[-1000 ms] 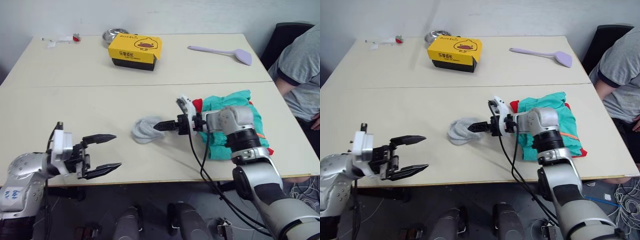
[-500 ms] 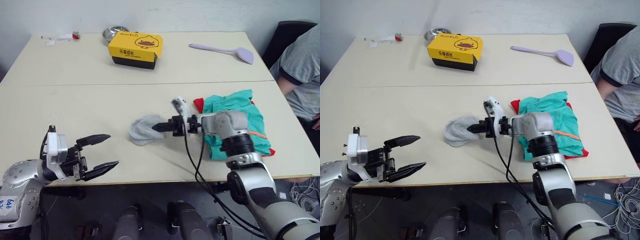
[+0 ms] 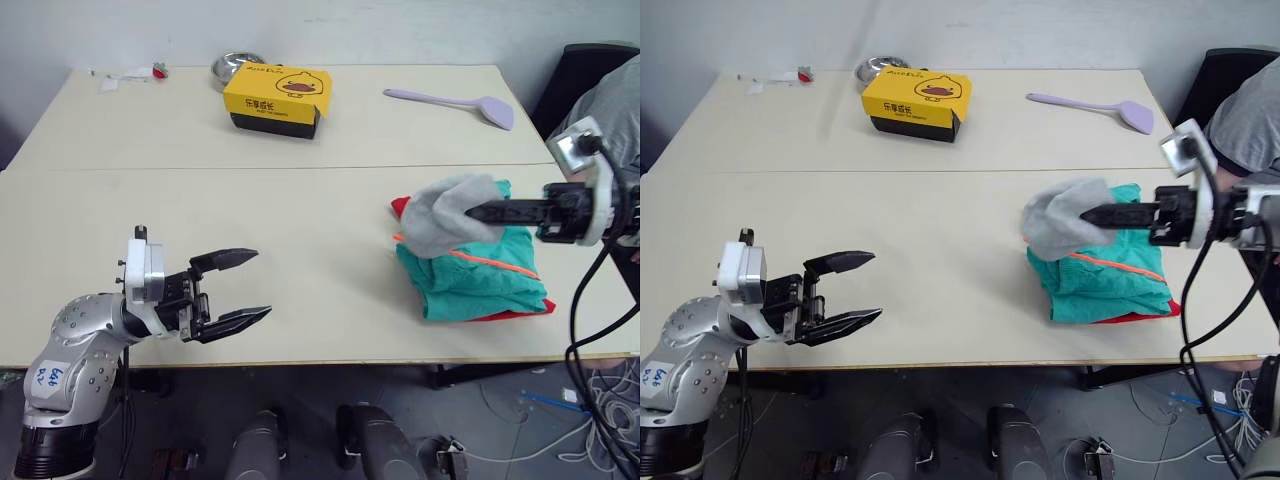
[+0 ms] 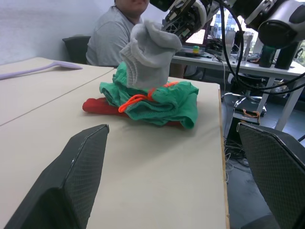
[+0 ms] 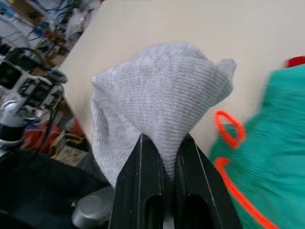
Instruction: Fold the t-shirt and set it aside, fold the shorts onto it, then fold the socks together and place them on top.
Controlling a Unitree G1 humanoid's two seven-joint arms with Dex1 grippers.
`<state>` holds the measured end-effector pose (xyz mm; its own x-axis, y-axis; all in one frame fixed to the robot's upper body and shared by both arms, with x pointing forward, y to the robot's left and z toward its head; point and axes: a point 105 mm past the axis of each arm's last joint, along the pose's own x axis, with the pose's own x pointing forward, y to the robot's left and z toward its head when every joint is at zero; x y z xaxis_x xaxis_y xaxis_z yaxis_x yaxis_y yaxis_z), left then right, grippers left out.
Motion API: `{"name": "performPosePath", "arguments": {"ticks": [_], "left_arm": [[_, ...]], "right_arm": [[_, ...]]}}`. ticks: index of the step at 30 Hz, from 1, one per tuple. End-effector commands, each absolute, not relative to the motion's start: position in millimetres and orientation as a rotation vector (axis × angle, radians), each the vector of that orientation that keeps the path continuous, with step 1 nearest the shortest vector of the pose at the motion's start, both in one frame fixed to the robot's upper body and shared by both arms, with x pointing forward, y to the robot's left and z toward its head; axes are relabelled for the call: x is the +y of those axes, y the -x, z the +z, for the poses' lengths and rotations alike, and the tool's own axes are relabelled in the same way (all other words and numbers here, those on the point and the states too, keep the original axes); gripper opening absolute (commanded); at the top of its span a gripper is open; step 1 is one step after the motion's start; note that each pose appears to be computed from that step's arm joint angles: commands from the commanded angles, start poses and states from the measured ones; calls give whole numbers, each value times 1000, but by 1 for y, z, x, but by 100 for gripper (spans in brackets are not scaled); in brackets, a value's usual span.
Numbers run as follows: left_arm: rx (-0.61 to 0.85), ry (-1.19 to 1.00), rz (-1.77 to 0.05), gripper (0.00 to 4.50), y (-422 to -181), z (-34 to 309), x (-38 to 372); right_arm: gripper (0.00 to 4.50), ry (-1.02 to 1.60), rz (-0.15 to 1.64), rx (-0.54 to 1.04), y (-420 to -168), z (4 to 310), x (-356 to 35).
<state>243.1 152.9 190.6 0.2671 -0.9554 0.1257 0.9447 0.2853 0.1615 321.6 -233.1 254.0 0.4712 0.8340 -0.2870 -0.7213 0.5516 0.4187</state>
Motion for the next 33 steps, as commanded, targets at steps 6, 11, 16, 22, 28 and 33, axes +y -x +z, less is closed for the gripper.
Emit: {"name": "performPosePath", "arguments": {"ticks": [6, 11, 16, 22, 28, 33], "left_arm": [[-234, -58, -1295, 450, -249, 193, 151], [-235, -84, -1284, 450, -250, 196, 153], [-208, -106, -1240, 450, -251, 194, 162], [-120, -236, -1104, 450, -258, 181, 185], [-9, -381, -1019, 450, -257, 163, 212], [75, -440, -970, 450, -252, 147, 235]], "right_arm": [[3, 32, 753, 654, -356, 202, -288], [60, 97, 667, 657, -372, 182, -297], [226, 157, 686, 615, -358, 202, -312], [444, 369, 766, 421, -331, 245, -321], [448, 528, 1027, 114, -308, 249, -264], [448, 566, 1244, -112, -279, 207, -189]]}}
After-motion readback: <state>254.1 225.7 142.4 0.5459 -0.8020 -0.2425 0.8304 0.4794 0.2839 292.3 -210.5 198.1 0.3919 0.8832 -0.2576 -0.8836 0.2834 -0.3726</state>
